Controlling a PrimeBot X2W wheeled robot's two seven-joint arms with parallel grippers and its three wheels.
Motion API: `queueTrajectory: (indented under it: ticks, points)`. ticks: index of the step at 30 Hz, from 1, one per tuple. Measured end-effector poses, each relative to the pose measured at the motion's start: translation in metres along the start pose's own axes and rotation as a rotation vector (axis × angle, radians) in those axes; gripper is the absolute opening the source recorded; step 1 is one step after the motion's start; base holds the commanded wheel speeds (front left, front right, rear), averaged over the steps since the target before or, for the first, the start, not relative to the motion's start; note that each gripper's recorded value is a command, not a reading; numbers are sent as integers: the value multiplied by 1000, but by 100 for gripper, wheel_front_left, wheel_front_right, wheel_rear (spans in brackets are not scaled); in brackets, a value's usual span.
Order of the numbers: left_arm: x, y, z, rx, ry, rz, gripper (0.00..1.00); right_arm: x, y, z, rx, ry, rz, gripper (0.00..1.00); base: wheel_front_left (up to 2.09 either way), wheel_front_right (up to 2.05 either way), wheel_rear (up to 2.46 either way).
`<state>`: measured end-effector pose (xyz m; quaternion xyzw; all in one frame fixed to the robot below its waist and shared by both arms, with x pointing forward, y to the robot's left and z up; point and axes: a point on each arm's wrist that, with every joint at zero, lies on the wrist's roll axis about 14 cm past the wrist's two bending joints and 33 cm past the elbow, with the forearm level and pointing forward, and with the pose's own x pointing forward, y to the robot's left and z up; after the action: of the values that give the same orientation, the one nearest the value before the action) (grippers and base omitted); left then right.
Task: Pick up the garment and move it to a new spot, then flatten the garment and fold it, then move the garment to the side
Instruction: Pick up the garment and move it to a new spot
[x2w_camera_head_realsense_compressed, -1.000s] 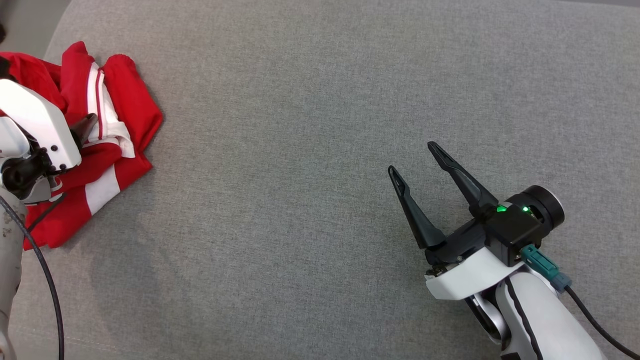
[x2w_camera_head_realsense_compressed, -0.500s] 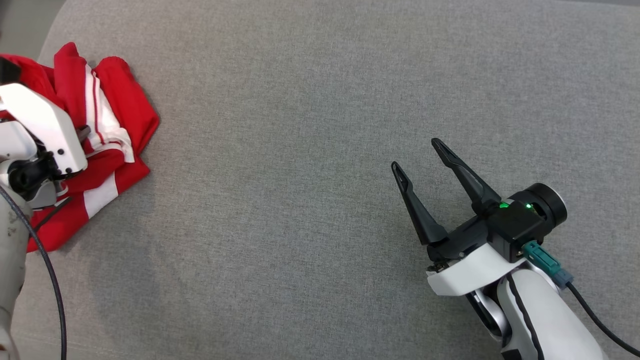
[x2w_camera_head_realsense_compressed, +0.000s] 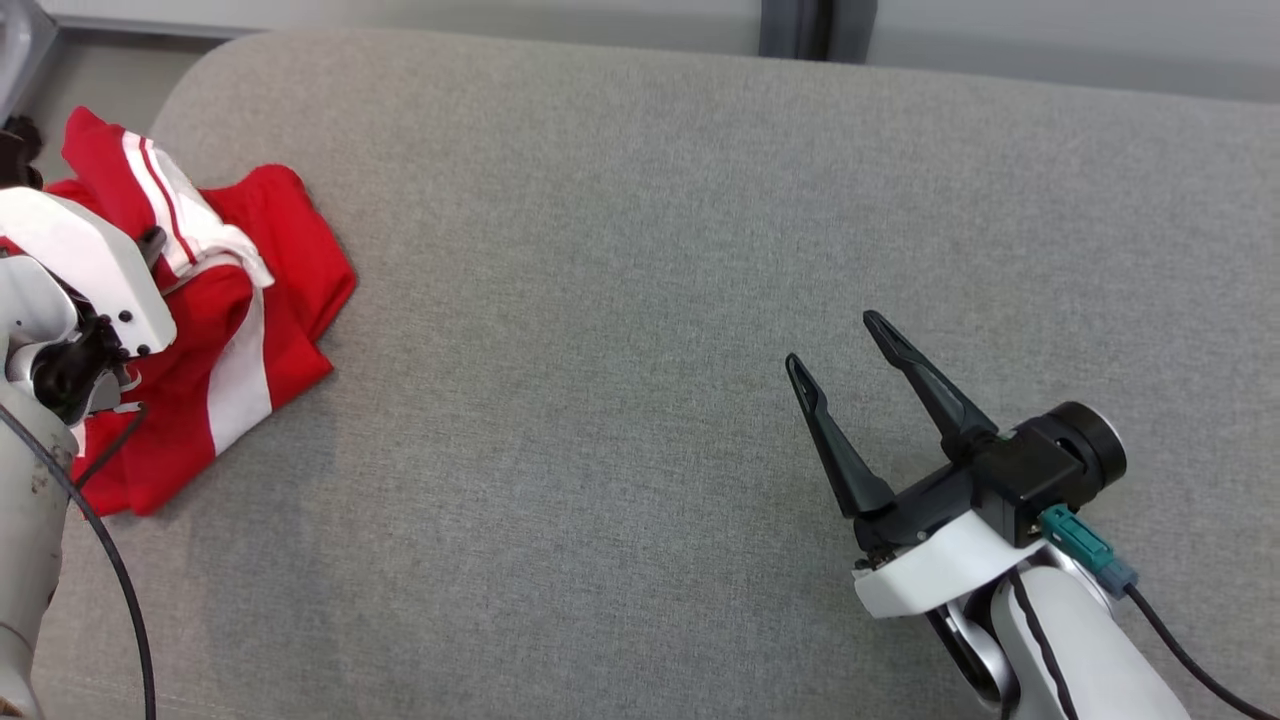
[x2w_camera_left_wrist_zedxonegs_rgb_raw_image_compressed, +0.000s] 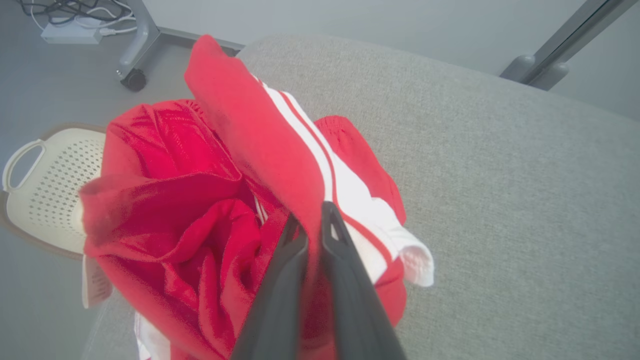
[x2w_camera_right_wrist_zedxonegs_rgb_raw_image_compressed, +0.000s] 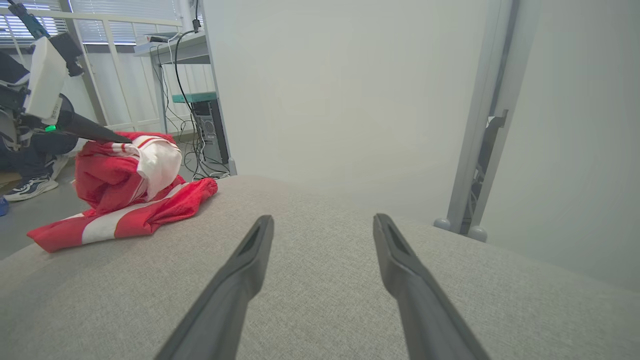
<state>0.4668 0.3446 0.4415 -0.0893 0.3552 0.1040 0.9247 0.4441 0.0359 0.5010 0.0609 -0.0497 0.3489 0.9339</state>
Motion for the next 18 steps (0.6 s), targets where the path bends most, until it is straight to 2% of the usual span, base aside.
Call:
queueTrajectory:
  ticks: [9,15,18]
  points:
    - [-45,2,45,-6,-340,-14,0,-18,13,24,-17,-26,-19,100,0,0,0]
    - [-85,-22,76,-64,-573,-104,0,-36,21,41,-40,-50,-44,100,0,0,0]
    - [-109,-44,92,-91,-693,-182,0,-48,19,50,-55,-63,-70,100,0,0,0]
